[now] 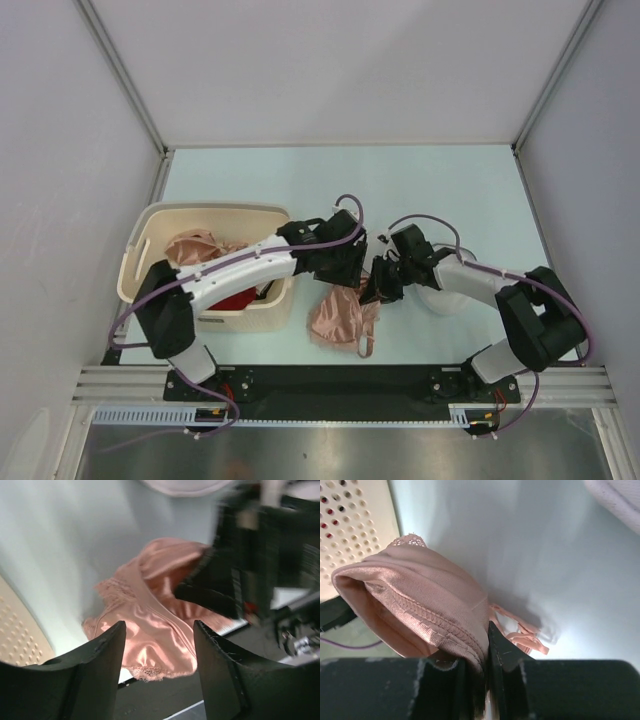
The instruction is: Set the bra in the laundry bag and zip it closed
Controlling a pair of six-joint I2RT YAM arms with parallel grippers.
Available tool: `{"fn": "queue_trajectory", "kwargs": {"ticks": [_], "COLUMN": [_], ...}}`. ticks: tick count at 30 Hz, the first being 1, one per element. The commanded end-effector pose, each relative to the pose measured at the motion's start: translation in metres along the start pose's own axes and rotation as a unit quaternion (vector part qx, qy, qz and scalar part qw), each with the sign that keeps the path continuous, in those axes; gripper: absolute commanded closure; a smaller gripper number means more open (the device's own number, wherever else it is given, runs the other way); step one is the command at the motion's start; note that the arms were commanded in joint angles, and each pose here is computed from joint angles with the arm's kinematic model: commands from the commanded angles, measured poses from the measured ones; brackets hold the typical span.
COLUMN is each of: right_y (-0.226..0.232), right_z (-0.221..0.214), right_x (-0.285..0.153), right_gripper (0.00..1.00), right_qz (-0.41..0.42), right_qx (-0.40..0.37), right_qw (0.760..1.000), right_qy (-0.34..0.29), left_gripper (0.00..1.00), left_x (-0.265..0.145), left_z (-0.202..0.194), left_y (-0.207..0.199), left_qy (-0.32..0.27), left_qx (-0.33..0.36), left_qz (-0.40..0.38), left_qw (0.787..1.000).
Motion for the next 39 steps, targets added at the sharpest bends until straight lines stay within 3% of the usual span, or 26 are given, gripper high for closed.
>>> {"fn": "queue_trajectory", "kwargs": {"ticks": [1, 8, 16, 22, 31, 37, 39], "right_y": [0.011, 0.018, 0.017, 0.013, 0.038, 0.047, 0.056], "right_z": [0.005, 0.002, 0.0, -0.007, -0.021, -0.032, -0.032], "right_x": [-0.003, -0.007, -0.013, -0.016, -0.027, -0.021, -0.019], "right_gripper": [0.82, 0.83, 0.83, 0.83, 0.8, 0.8, 0.79], "right_qz": [-0.01, -0.011, -0.015, -0.035, -0.111, -0.106, -0.085], "right_qx": [-0.004, -0.01, -0.015, -0.057, -0.236, -0.262, -0.276], "right_qw": [0.998, 0.997, 0.997, 0.994, 0.959, 0.948, 0.944], "right_qy": [-0.059, -0.07, -0.079, -0.084, -0.11, -0.149, -0.162], "left_gripper": [0.37, 0.42, 0.72, 1.0, 1.0, 1.0, 1.0], "left_x": [0.005, 0.025, 0.036, 0.009, -0.051, -0.067, -0.078], "left_z": [0.012, 0.011, 0.003, 0.007, 0.014, 0.02, 0.024], "left_y": [-0.014, -0.018, -0.011, -0.009, -0.004, -0.01, -0.01], "left_qy": [-0.02, -0.015, 0.003, -0.018, -0.057, -0.039, -0.063], "left_qx": [-0.068, -0.081, -0.073, -0.044, -0.043, -0.102, -0.129], "left_qz": [0.034, 0.059, 0.076, 0.047, 0.038, 0.017, 0.021], "left_qw": [0.997, 0.995, 0.994, 0.998, 0.997, 0.994, 0.989]}}
Point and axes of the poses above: each gripper's point midway between its finger pads, its own x axis out along the fingers, its own y axis along the line the jaws close on, z = x × y, the point moved 10 cm from there along -x, back along the fingers, and after that the axes turned 15 degrees about -x, right-handed, at the moved point
